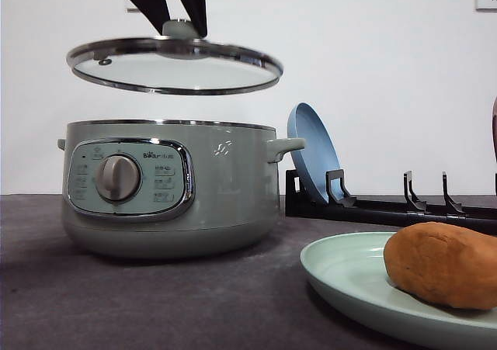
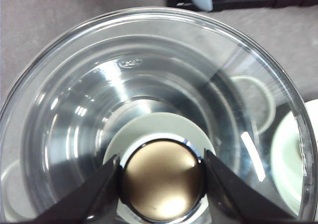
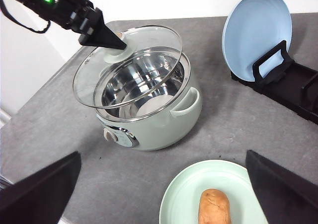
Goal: Transfer potato from steamer to green plate
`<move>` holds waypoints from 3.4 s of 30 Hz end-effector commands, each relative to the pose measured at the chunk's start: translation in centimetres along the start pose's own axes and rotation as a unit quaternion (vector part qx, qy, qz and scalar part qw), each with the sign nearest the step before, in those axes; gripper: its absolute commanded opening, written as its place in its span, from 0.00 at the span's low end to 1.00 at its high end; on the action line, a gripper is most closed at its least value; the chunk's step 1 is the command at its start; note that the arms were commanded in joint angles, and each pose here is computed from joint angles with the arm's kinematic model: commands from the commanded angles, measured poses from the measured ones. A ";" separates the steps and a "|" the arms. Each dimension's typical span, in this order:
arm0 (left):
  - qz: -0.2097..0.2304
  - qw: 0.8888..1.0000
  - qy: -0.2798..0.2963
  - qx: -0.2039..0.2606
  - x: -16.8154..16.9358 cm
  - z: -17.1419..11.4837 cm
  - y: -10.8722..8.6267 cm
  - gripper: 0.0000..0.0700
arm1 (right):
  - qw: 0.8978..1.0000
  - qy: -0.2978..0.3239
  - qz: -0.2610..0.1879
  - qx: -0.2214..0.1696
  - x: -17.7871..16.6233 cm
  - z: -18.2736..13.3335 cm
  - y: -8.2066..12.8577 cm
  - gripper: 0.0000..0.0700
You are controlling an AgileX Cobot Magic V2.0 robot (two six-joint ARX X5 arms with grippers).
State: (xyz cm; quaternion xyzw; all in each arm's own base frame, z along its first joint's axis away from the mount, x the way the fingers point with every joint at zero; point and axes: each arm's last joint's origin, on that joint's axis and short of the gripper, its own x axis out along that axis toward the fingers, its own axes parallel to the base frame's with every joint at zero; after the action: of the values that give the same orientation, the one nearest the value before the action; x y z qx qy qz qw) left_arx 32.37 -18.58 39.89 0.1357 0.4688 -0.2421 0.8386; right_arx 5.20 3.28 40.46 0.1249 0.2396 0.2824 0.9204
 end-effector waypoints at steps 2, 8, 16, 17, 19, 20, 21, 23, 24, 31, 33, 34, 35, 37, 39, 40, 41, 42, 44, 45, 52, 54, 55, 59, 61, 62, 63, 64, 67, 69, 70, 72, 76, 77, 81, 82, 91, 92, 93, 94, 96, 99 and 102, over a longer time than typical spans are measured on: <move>0.004 1.000 -0.021 0.010 -0.1 0.7 -0.1 0.00 | 1.000 -0.008 0.005 -0.001 -0.2 0.4 0.2 1.00; 0.008 1.000 -0.011 0.003 0.8 0.8 0.6 0.00 | 1.000 -0.008 0.005 -0.002 -0.2 0.4 0.2 1.00; 0.011 1.000 0.004 -0.003 2.1 0.9 1.3 0.00 | 1.000 -0.008 0.005 -0.002 -0.2 0.4 0.2 1.00; 0.011 1.000 0.004 -0.003 2.2 0.9 1.3 0.00 | 1.000 -0.009 0.004 -0.002 -0.2 0.4 0.2 1.00; 0.011 1.000 0.007 -0.003 2.5 0.9 1.3 0.00 | 1.000 -0.009 0.004 -0.002 -0.2 0.4 0.2 1.00; 0.010 1.000 0.008 -0.003 2.6 0.9 1.3 0.00 | 1.000 -0.009 0.004 -0.002 -0.2 0.4 0.2 1.00; 0.009 1.000 0.010 -0.003 2.8 1.0 1.3 0.00 | 1.000 -0.009 0.003 -0.002 -0.2 0.4 0.2 1.00; 0.007 1.000 0.012 -0.003 3.0 1.0 1.3 0.00 | 1.000 -0.009 0.003 -0.002 -0.2 0.4 0.2 1.00; 0.007 1.000 0.014 -0.004 3.2 1.0 1.3 0.00 | 1.000 -0.009 0.003 -0.002 -0.2 0.4 0.2 1.00; -0.001 0.999 0.033 -0.004 4.9 1.1 1.3 0.00 | 1.000 -0.009 0.003 -0.002 -0.2 0.4 0.2 1.00; -0.008 0.999 0.037 -0.004 5.3 1.1 1.2 0.00 | 1.000 -0.009 0.003 -0.002 -0.2 0.4 0.2 1.00; -0.009 0.999 0.039 -0.004 5.6 1.1 1.3 0.00 | 1.000 -0.009 0.003 -0.002 -0.2 0.4 0.2 1.00; -0.009 0.999 0.041 -0.004 5.7 1.1 1.3 0.00 | 1.000 -0.009 0.003 -0.002 -0.2 0.4 0.2 1.00; -0.009 0.999 0.044 -0.005 6.0 1.1 1.3 0.00 | 1.000 -0.009 0.003 -0.002 -0.2 0.4 0.2 1.00; -0.009 0.999 0.046 -0.005 6.1 1.1 1.3 0.00 | 1.000 -0.009 0.003 -0.002 -0.2 0.4 0.2 1.00; -0.009 0.999 0.047 -0.005 6.2 1.1 1.3 0.00 | 1.000 -0.009 0.003 -0.002 -0.2 0.4 0.2 1.00; -0.009 0.999 0.049 -0.005 6.2 1.0 1.3 0.00 | 1.000 -0.009 0.003 -0.002 -0.2 0.4 0.2 1.00; -0.009 0.999 0.054 -0.005 6.2 1.0 1.3 0.00 | 1.000 -0.009 0.003 -0.002 -0.2 0.4 0.2 1.00; -0.010 0.998 0.064 -0.006 6.2 0.8 1.3 0.00 | 1.000 -0.010 0.002 -0.002 -0.2 0.4 0.2 1.00; -0.010 0.998 0.067 -0.006 6.2 0.7 1.3 0.00 | 1.000 -0.010 0.002 -0.002 -0.2 0.4 0.2 1.00; -0.010 0.998 0.069 -0.004 6.2 0.7 1.2 0.00 | 1.000 -0.010 0.002 -0.002 -0.2 0.4 0.2 1.00; -0.010 0.998 0.069 -0.003 6.2 0.7 1.3 0.00 | 1.000 -0.010 0.002 -0.002 -0.2 0.4 0.2 1.00; -0.010 0.997 0.070 -0.004 6.2 0.6 1.3 0.00 | 1.000 -0.010 0.002 -0.002 -0.2 0.4 0.2 1.00; -0.010 0.997 0.073 -0.003 6.2 0.6 1.3 0.00 | 1.000 -0.010 0.002 -0.002 -0.2 0.4 0.2 1.00; -0.010 0.997 0.073 -0.002 6.2 0.6 1.3 0.00 | 1.000 -0.010 0.002 -0.002 -0.2 0.4 0.2 1.00; -0.010 0.997 0.073 -0.002 6.2 0.6 1.3 0.00 | 1.000 -0.010 0.002 -0.002 -0.2 0.4 0.2 1.00; -0.010 0.997 0.073 -0.002 6.2 0.6 1.3 0.01 | 1.000 -0.010 0.002 -0.002 -0.2 0.4 0.2 1.00; -0.010 0.997 0.073 -0.002 6.2 0.6 1.3 0.04 | 1.000 -0.010 0.002 -0.002 -0.2 0.4 0.2 1.00; -0.010 0.997 0.072 -0.002 6.2 0.6 1.3 0.17 | 1.000 -0.010 0.002 -0.002 -0.2 0.4 0.2 1.00; -0.010 0.997 0.072 -0.003 6.2 0.6 1.3 0.21 | 1.000 -0.010 0.002 -0.002 -0.2 0.4 0.2 1.00; -0.010 0.997 0.072 -0.003 6.2 0.6 1.3 0.23 | 1.000 -0.010 0.002 -0.002 -0.2 0.4 0.2 1.00; -0.010 0.997 0.071 -0.003 6.2 0.6 1.3 0.24 | 1.000 -0.010 0.002 -0.002 -0.2 0.4 0.2 1.00; -0.009 0.998 0.063 -0.005 6.2 0.8 1.3 0.58 | 1.000 -0.009 0.002 -0.002 -0.2 0.4 0.2 1.00; -0.009 0.998 0.060 -0.007 6.1 0.8 1.3 0.69 | 1.000 -0.009 0.002 -0.002 -0.2 0.4 0.2 1.00; -0.007 0.999 0.050 -0.017 5.4 0.9 1.5 0.99 | 1.000 -0.009 0.002 -0.002 -0.2 0.4 0.2 1.00; -0.006 0.999 0.046 -0.018 5.0 0.9 1.6 1.00 | 1.000 -0.009 0.002 -0.003 -0.2 0.4 0.2 1.00; -0.005 1.000 0.010 -0.026 -1.2 -0.4 1.1 1.00 | 1.000 -0.008 0.002 -0.011 -0.2 0.4 0.2 1.00; -0.006 1.000 0.004 -0.025 -2.1 -0.6 0.9 1.00 | 1.000 -0.008 0.001 -0.014 -0.2 0.4 0.2 1.00; -0.006 1.000 -0.003 -0.024 -3.0 -0.8 0.8 1.00 | 1.000 -0.007 0.001 -0.016 -0.2 0.4 0.2 1.00; -0.006 1.000 -0.012 -0.024 -4.1 -1.2 0.8 1.00 | 1.000 -0.006 0.001 -0.018 -0.2 0.3 0.2 1.00; -0.007 0.999 -0.033 -0.026 -6.2 -1.8 0.6 1.00 | 1.000 -0.005 0.000 -0.022 -0.2 0.3 0.2 1.00; -0.006 0.998 -0.065 -0.024 -9.4 -3.4 0.4 1.00 | 1.000 -0.005 0.000 -0.031 -0.2 0.3 0.2 1.00; -0.005 0.996 -0.091 -0.020 -11.9 -5.7 0.2 1.00 | 0.999 -0.005 0.000 -0.040 -0.2 0.3 0.2 1.00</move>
State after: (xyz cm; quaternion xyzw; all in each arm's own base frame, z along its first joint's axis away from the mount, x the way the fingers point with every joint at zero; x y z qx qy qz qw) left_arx 23.76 -12.68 46.66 0.0951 0.4049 -0.2432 0.8763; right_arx 5.19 3.27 40.42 0.0999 0.2339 0.2867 0.9236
